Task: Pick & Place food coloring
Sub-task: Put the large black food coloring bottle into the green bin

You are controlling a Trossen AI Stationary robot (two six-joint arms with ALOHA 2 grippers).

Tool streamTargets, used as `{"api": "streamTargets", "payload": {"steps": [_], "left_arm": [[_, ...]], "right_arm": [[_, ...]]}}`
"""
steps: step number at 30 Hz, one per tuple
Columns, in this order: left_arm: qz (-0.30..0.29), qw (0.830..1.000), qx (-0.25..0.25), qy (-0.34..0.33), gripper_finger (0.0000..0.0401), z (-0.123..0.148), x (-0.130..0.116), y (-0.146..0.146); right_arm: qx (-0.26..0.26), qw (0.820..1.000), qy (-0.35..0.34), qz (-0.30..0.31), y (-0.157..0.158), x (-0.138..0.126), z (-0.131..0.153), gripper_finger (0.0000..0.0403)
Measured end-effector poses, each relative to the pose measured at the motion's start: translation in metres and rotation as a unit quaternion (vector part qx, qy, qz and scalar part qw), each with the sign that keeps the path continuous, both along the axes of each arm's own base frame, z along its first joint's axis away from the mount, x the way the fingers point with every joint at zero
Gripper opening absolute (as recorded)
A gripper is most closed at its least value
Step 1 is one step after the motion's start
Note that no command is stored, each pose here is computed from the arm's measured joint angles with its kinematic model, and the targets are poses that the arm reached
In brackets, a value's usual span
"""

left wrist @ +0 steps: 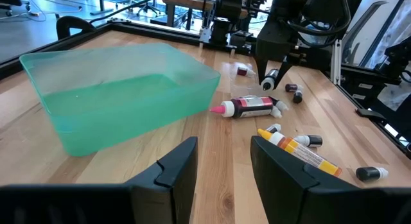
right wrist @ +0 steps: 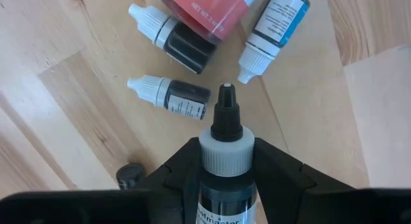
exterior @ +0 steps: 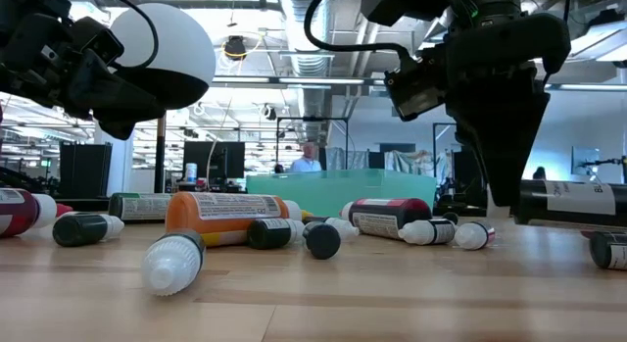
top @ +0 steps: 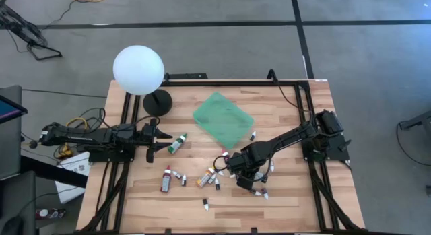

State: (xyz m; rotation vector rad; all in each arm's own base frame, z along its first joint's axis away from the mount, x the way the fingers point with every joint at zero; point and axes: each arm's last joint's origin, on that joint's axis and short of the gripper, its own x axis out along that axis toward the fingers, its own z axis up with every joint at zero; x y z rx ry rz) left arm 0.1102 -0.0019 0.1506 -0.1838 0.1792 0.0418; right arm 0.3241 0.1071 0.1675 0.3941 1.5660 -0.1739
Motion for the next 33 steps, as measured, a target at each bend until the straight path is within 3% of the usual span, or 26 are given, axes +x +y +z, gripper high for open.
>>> {"api": "streamTargets", "payload": {"steps": [17,33], "left_arm": [[0.000,1.000,0.000,0.000,0.0138,0.000,0.000,0.000],[0.000,1.000,0.000,0.000,0.0138,0.000,0.000,0.000]], "right_arm": [[0.000,1.000,0.000,-0.003,0.000,0.001,0.002,0.0118],[0.002,0.999,-0.035,-0.001,0.005,0.017,0.037,0.0118]]}}
